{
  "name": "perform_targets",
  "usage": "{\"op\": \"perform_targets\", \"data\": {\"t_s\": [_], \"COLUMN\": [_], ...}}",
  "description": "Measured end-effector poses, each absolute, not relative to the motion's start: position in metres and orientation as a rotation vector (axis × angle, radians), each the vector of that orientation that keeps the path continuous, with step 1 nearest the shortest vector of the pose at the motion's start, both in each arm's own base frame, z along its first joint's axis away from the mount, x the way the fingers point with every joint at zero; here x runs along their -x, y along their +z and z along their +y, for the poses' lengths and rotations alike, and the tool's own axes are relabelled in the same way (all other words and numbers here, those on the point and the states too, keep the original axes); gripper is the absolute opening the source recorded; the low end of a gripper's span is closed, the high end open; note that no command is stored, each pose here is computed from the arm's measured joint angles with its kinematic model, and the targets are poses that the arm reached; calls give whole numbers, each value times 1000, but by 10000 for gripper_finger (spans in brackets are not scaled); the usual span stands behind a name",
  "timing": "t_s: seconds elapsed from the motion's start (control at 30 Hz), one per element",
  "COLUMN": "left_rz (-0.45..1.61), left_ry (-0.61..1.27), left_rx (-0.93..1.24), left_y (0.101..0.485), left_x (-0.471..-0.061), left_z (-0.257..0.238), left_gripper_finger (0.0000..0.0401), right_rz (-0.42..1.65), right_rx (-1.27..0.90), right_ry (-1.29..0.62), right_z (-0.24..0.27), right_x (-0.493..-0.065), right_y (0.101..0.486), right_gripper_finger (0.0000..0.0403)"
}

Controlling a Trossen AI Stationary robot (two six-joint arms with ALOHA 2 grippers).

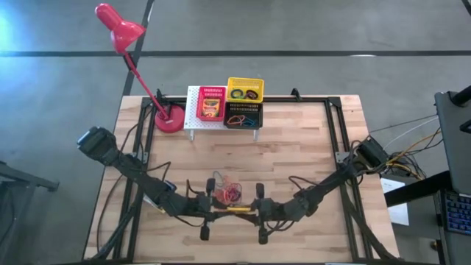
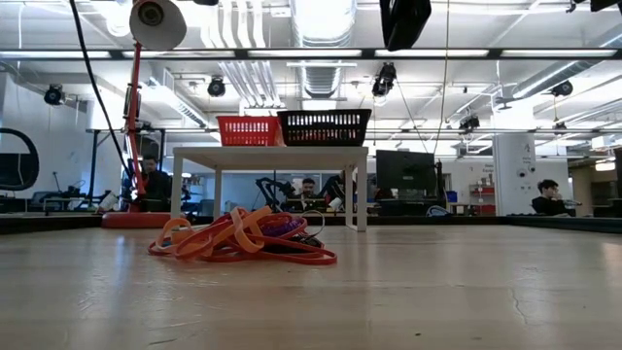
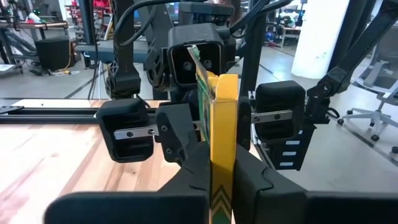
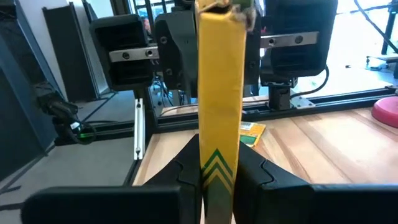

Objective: Pick & Place Office Desk Supplies
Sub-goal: Put the yellow crayon box into the red bin on the shelf

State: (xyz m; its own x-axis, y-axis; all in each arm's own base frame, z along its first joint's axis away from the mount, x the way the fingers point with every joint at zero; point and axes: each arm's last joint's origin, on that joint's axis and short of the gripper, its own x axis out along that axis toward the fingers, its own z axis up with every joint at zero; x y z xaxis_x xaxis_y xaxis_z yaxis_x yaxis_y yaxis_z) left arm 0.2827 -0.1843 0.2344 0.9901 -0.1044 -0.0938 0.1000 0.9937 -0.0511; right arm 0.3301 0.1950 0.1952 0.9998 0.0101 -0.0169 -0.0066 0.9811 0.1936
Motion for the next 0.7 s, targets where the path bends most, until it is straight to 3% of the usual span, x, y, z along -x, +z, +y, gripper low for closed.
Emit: {"op": "perform_targets", "data": {"t_s": [0.23,0.43,0.7], "left_rz": [100,127,282], "left_ry": [-103,-50,76], "left_rx": [49,74,33], "left_y": [234,242,293], "left_x": [-283,-277,-268], "left_z": [-184,-179,-147], "left_gripper_finger": [30,35,37], "right_rz": [107,312,362], "right_rx": [-188,-203,-184], "right_ry": [-15,-182,-360], "right_z": [193,180,177], "right_x": [-328,-310,-291], "right_y": [190,195,193], "right_gripper_finger": [92,145,144]}}
